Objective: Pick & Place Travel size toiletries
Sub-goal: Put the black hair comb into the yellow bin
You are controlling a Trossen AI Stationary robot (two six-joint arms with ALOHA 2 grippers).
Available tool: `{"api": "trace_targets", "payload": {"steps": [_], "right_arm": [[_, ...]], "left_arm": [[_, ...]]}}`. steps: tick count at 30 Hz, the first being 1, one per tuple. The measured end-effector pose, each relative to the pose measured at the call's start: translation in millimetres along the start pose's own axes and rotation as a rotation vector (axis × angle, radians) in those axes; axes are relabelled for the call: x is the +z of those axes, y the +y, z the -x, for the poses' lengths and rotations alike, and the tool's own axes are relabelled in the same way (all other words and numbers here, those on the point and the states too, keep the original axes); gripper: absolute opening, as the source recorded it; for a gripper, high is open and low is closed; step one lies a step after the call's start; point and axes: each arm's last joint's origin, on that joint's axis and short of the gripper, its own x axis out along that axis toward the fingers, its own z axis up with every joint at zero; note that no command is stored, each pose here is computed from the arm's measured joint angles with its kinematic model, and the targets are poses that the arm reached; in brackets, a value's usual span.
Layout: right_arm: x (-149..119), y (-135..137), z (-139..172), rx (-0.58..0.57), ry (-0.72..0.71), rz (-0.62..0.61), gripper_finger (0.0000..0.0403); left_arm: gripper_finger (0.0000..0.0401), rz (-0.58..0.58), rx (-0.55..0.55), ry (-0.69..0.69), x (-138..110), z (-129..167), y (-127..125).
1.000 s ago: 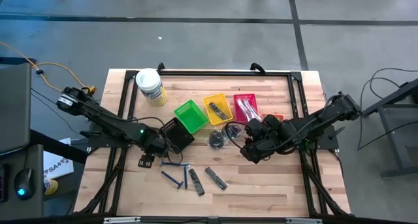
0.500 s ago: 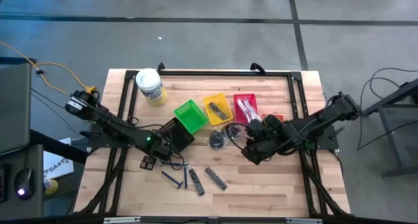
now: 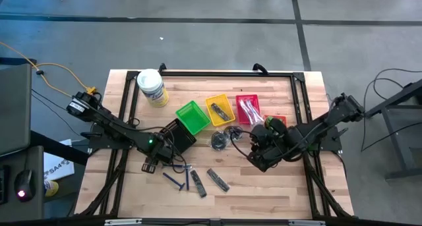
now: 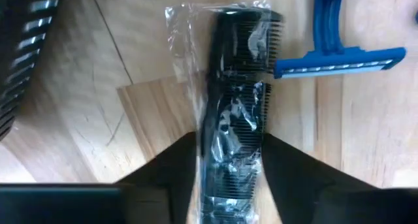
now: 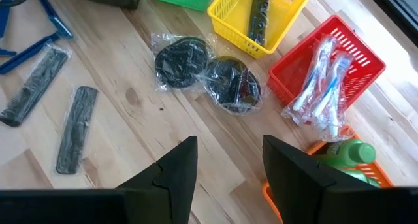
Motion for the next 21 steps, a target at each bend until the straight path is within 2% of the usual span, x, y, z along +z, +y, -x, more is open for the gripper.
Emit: {"api": "trace_targets", "payload": {"steps": [4, 7, 21], "right_arm": [[-2.7, 1.6, 2.1, 0.000, -0.016, 0.008, 0.0164], [-3.8, 2.2, 2.9, 0.003, -0.016, 0.012, 0.0164], [-4.2, 2.3, 3.1, 0.001, -0.018, 0.037, 0.0164]], "left_arm": [[0.0115, 0.013, 0.002, 0.000, 0.0, -0.2, 0.0], [0.0104, 0.036, 0.006, -0.001, 0.2, -0.4, 0.2], [0.0116, 0.075, 0.017, 0.006, 4.0, 6.3, -0.3]]}}
